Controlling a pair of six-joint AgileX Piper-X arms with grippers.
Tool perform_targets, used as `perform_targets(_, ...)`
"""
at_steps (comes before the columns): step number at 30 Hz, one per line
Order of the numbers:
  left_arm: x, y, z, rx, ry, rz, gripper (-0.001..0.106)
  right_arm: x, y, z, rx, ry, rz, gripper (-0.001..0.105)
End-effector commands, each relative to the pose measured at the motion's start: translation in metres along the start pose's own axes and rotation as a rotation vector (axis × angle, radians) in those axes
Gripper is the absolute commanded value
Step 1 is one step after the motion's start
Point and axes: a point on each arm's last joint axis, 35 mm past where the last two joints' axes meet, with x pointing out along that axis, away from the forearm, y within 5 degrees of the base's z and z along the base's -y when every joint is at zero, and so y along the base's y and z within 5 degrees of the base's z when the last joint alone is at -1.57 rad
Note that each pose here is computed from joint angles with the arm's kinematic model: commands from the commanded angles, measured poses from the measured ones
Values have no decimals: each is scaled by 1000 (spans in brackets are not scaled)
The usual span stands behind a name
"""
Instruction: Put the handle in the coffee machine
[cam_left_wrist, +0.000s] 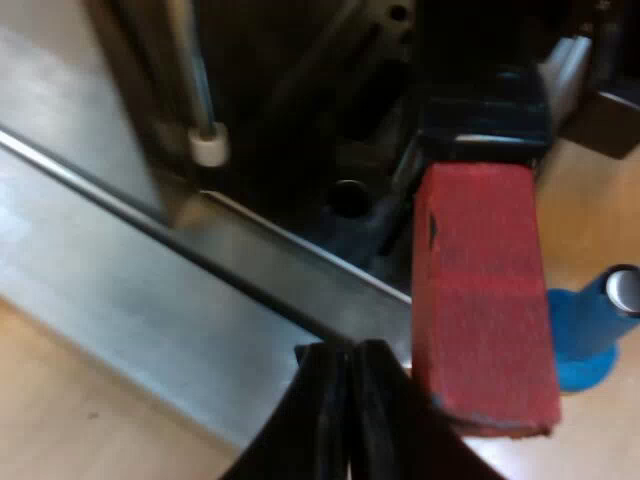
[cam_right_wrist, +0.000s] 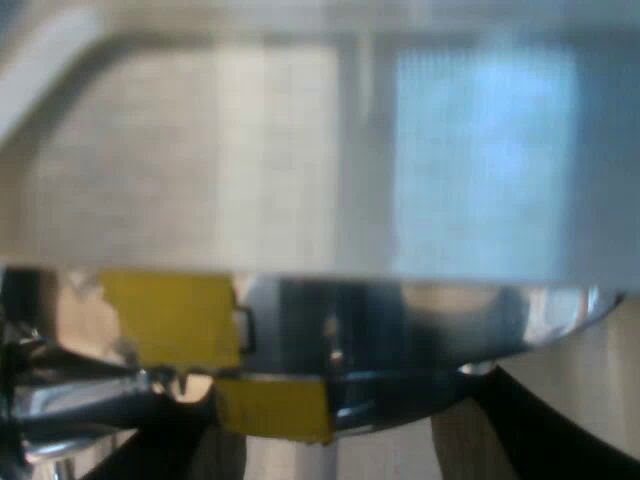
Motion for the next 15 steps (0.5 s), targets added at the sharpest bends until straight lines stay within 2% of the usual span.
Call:
perform_targets(1, 3, -7, 5, 10, -4, -38, 1, 1, -6, 21, 90, -86, -32, 45)
perform_targets(9, 6, -29, 12, 63, 8, -117, 1, 1, -6, 20, 89, -85, -32, 45)
perform_targets(15, 5, -37, 12, 33, 8, -161, 1, 1, -6, 20, 89, -85, -32, 45)
